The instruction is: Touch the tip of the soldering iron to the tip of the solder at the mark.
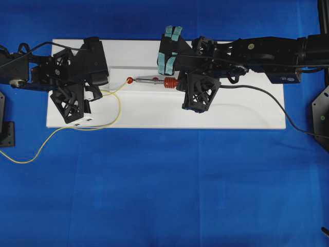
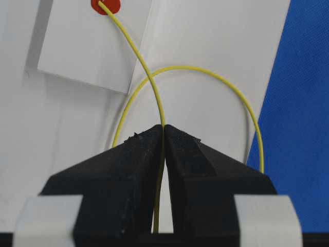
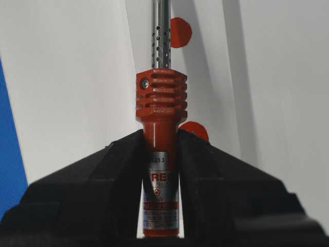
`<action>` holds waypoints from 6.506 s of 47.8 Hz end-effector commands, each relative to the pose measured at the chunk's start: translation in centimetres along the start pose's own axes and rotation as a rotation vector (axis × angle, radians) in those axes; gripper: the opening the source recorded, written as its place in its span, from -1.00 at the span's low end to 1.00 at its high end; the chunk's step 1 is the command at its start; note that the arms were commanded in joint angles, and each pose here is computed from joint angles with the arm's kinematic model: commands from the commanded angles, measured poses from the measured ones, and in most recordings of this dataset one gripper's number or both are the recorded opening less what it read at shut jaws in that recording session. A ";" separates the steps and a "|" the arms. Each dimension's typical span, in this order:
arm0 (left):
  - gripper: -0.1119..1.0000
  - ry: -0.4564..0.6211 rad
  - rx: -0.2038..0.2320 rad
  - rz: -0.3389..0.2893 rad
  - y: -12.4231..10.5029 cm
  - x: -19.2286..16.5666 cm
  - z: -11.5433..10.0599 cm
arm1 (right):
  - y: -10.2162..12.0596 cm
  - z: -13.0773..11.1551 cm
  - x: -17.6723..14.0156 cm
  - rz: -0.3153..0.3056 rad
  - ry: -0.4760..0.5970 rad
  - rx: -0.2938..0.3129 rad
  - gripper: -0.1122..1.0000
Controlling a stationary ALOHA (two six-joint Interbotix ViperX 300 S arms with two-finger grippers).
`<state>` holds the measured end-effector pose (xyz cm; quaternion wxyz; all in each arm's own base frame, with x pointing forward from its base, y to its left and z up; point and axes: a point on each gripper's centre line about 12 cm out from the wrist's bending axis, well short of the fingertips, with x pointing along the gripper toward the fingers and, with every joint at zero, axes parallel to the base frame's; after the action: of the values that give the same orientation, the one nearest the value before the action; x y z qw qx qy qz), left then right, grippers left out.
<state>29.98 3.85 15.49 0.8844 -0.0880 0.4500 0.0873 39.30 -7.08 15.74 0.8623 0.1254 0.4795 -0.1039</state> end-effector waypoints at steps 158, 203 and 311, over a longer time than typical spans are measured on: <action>-0.75 -0.032 0.033 -0.024 -2.1 2.0 6.6 | -1.0 -4.3 -7.0 -0.010 -0.109 0.004 -0.68; -0.75 0.020 0.031 -0.019 -2.3 3.1 6.2 | -1.1 -4.1 -4.2 -0.021 -0.044 0.006 -0.69; -0.75 0.018 0.039 -0.017 -2.2 3.2 6.6 | -0.9 -4.0 -3.5 -0.020 -0.030 0.001 -0.69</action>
<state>37.03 3.37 15.87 0.8754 -0.0766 0.4722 0.0699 33.29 -6.35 15.38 0.8573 0.1205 0.4870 -0.1152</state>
